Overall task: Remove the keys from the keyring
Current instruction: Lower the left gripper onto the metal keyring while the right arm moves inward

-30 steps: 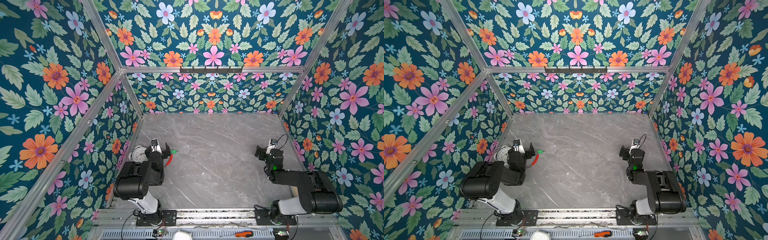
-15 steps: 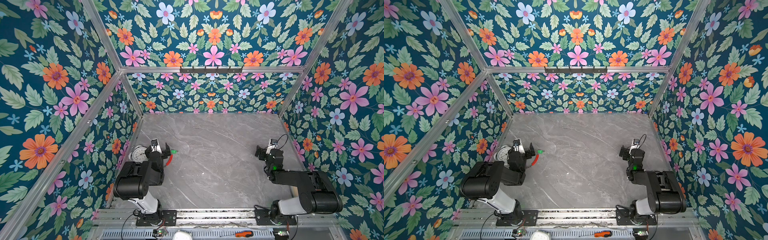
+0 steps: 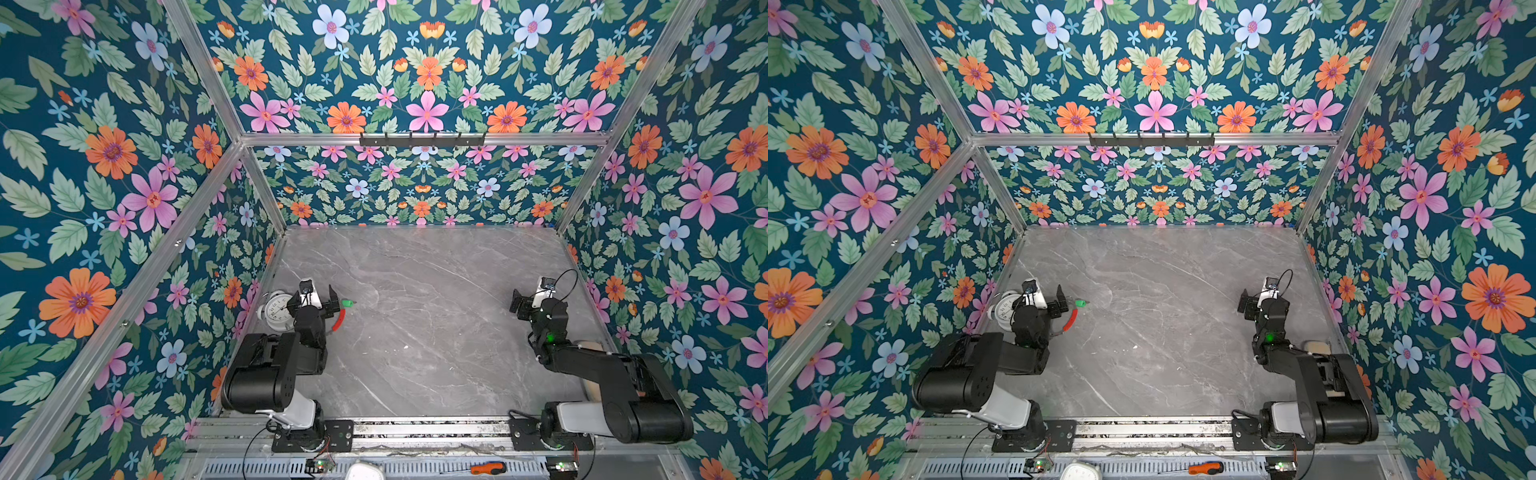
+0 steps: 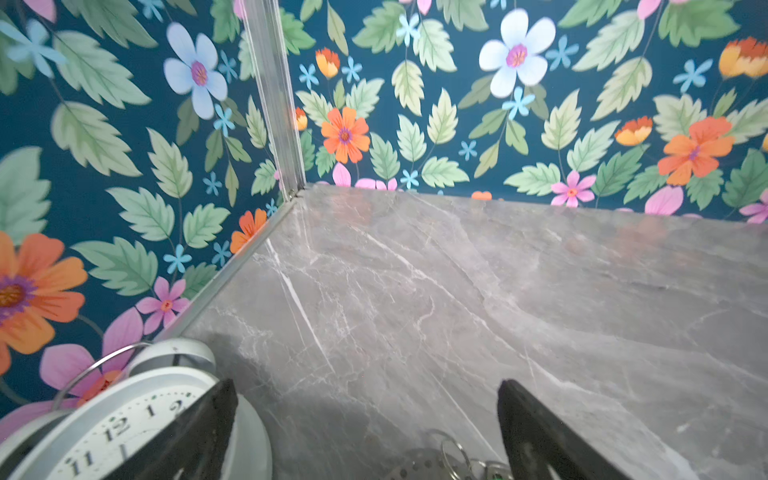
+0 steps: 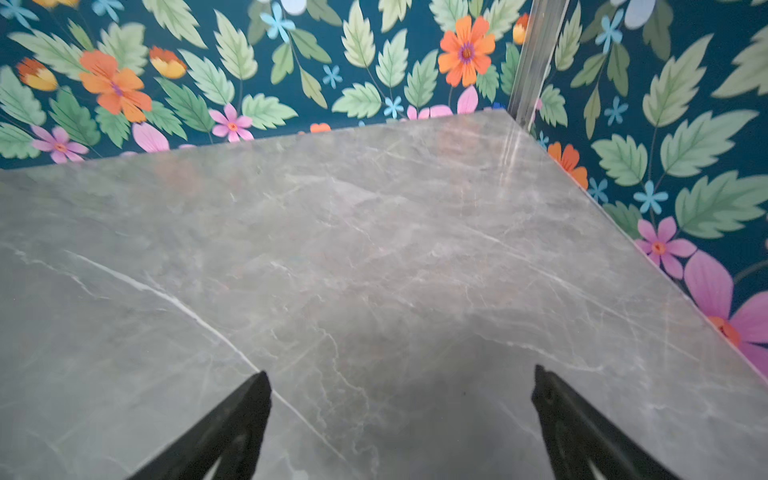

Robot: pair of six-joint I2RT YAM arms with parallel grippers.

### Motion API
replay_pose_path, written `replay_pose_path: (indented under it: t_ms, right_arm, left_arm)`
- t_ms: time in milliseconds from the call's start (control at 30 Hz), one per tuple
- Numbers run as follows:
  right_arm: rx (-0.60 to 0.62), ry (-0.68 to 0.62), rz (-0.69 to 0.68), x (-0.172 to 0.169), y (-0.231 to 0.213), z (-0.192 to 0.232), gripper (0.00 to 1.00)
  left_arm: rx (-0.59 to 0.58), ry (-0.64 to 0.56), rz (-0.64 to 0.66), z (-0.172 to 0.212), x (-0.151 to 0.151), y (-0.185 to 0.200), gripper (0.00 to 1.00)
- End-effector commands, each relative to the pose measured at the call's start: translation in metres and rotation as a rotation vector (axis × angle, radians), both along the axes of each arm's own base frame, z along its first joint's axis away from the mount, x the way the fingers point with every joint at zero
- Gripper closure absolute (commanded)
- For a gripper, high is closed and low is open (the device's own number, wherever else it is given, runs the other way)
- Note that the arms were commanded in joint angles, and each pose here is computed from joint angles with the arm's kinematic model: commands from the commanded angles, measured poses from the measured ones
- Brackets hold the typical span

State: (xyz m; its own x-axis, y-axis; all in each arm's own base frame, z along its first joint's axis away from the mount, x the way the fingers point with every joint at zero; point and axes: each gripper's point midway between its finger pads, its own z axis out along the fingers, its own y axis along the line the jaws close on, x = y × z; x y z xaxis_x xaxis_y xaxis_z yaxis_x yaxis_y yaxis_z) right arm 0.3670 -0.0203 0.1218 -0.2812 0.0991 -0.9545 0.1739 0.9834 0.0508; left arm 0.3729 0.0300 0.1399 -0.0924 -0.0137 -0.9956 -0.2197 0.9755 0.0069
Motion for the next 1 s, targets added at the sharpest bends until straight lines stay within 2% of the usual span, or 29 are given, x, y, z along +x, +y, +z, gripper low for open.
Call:
replay_pose_path:
  t_ms: [0, 100, 233, 400, 467, 500, 567, 600, 633, 667, 767, 833, 967]
  right_arm:
    - [-0.002, 0.066, -0.058, -0.003, -0.008, 0.003, 0.01]
    - [0.018, 0.106, -0.087, -0.005, -0.009, 0.005, 0.01]
    - [0.037, 0.092, -0.132, -0.008, -0.011, 0.021, 0.01]
    - [0.1, 0.096, -0.189, -0.014, -0.015, 0.041, 0.01]
    - [0.18, 0.095, -0.231, -0.015, -0.017, 0.045, 0.01]
    - [0.27, 0.087, -0.299, -0.018, -0.022, 0.044, 0.01]
    - [0.503, 0.179, -0.551, -0.05, -0.038, 0.015, 0.01]
    - [0.597, 0.198, -0.511, -0.046, -0.033, 0.011, 0.01]
    - [0.646, 0.216, -0.364, -0.034, -0.016, 0.011, 0.01]
    - [0.677, 0.224, -0.313, -0.031, -0.008, 0.009, 0.01]
    - [0.755, 0.212, -0.281, -0.029, 0.002, 0.0, 0.01]
    - [0.775, 0.224, -0.186, -0.026, 0.017, 0.0, 0.01]
    - [0.742, 0.359, -0.069, -0.025, 0.042, -0.004, 0.03]
  left_arm:
    - [0.0, 0.007, 0.036, 0.01, -0.002, 0.006, 0.0]
    - [-0.025, 0.017, 0.025, 0.022, 0.001, 0.004, 0.0]
    - [-0.115, -0.051, 0.031, 0.045, -0.004, 0.004, 0.0]
    - [-0.357, -0.19, 0.058, 0.076, -0.007, 0.008, 0.0]
    - [-0.473, -0.25, 0.027, 0.087, -0.013, 0.003, 0.0]
    - [-0.547, -0.293, 0.019, 0.091, -0.019, 0.003, 0.0]
    - [-0.683, -0.352, 0.054, 0.091, -0.031, 0.011, 0.0]
    - [-0.744, -0.352, 0.085, 0.087, -0.034, 0.015, 0.0]
    - [-0.778, -0.313, 0.101, 0.082, -0.032, 0.016, 0.0]
    - [-0.784, -0.264, 0.103, 0.079, -0.029, 0.015, 0.0]
    - [-0.746, -0.122, 0.091, 0.078, -0.015, 0.005, 0.0]
    - [-0.732, -0.065, 0.087, 0.074, -0.011, 0.002, 0.0]
    - [-0.729, -0.008, -0.011, 0.069, -0.006, -0.016, 0.02]
